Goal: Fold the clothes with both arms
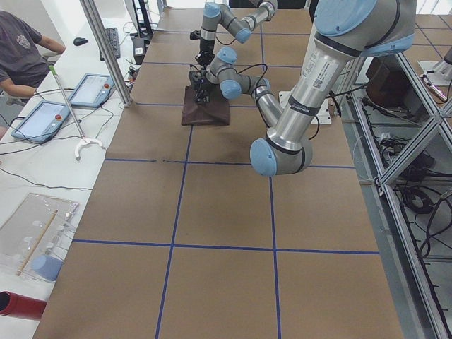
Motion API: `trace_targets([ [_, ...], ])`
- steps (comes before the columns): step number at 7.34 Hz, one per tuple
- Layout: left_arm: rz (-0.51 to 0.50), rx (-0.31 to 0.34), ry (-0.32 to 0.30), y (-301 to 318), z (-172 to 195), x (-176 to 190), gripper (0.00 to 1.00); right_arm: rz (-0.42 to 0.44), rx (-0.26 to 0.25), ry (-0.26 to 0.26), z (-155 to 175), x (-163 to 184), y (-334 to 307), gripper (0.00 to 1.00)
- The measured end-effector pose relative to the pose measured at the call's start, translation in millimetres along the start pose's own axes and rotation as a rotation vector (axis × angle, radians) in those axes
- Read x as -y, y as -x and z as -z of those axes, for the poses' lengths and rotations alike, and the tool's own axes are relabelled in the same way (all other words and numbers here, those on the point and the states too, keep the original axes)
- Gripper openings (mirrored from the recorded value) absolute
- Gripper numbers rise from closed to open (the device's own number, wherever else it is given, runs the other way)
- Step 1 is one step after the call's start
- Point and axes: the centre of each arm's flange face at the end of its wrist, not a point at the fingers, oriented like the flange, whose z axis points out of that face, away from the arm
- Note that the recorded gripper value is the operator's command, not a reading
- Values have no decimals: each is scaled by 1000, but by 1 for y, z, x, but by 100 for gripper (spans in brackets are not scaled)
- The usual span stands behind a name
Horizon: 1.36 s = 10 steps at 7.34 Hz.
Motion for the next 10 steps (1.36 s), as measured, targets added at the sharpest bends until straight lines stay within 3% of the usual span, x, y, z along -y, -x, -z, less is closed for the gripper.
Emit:
trace_targets([
  [1,-35,7,-29,4,-37,22,55,48,-14,-15,-27,20,15,100],
  [2,-62,2,-57,10,-61,47,58,117,14,-31,-48,52,25,100],
  [3,-78,-11,-78,12,-66,67,58,179,47,-37,-47,90,31,100],
  [6,-97,-72,-67,28,-24,107,57,235,66,6,-11,184,13,100],
  [8,-232,-73,-11,83,11,149,57,292,41,-8,3,247,-37,100],
  [10,-439,-49,69,180,53,229,57,476,2,-30,32,341,-127,100],
])
